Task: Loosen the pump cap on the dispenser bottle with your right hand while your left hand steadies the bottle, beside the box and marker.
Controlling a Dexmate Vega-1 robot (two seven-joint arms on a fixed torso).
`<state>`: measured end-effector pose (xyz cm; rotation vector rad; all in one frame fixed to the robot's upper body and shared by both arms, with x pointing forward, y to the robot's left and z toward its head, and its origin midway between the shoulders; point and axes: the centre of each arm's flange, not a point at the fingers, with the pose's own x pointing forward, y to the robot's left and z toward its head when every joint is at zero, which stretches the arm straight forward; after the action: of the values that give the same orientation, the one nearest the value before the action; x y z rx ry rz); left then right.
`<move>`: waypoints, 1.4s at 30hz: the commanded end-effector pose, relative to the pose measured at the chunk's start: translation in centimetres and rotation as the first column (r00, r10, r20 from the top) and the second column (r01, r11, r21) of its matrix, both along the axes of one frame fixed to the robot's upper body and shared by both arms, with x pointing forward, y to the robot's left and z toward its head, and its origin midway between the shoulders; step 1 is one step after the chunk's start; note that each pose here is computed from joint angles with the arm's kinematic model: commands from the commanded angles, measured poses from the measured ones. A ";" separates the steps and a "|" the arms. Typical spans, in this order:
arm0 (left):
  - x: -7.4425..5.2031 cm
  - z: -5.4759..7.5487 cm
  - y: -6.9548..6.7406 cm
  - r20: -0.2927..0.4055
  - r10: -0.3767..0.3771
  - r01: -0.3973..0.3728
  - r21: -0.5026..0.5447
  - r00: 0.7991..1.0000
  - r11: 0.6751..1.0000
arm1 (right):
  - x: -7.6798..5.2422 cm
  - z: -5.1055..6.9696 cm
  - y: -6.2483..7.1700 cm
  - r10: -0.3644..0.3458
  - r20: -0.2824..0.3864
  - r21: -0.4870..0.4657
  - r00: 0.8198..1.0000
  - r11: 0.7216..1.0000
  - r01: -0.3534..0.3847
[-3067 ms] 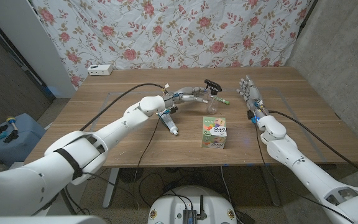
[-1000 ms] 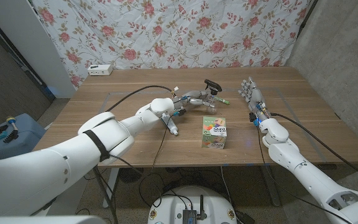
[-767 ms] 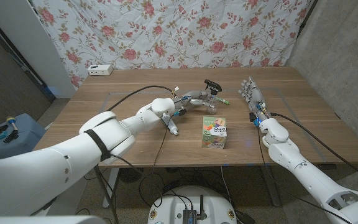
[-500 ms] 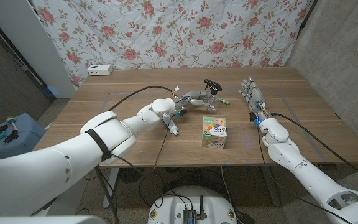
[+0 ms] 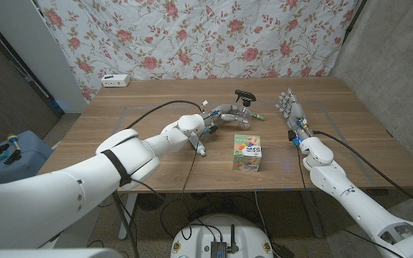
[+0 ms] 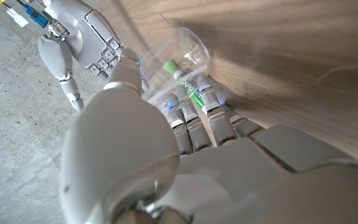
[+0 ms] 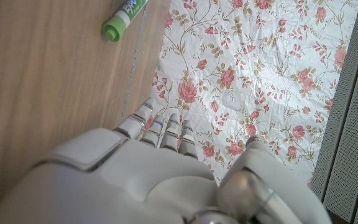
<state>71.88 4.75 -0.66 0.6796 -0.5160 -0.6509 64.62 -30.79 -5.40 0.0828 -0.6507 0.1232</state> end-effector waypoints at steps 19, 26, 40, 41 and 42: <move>-1.2 -0.1 0.4 0.100 -0.017 0.028 -0.110 0.995 0.994 | 0.2 0.7 0.5 0.012 -0.013 -0.042 1.000 0.999 -0.012; -1.5 0.2 1.1 0.135 -0.024 0.040 -0.118 0.991 0.992 | 0.3 1.1 1.0 0.015 -0.014 -0.056 1.000 0.998 -0.016; -2.6 0.6 2.7 0.165 -0.009 0.028 -0.113 0.986 0.993 | -0.5 2.9 2.4 0.013 0.000 -0.134 1.000 0.991 -0.013; -2.7 0.6 2.8 0.165 -0.004 0.023 -0.113 0.986 0.993 | -0.6 3.2 2.5 0.011 0.002 -0.143 1.000 0.990 -0.010; -2.7 0.6 2.9 0.164 0.000 0.019 -0.112 0.986 0.994 | -0.8 3.4 2.6 0.008 0.003 -0.152 1.000 0.988 -0.008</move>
<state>70.23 6.63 -1.07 0.6132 -0.6785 -0.5946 64.55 -29.13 -3.41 0.0068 -0.6415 0.1727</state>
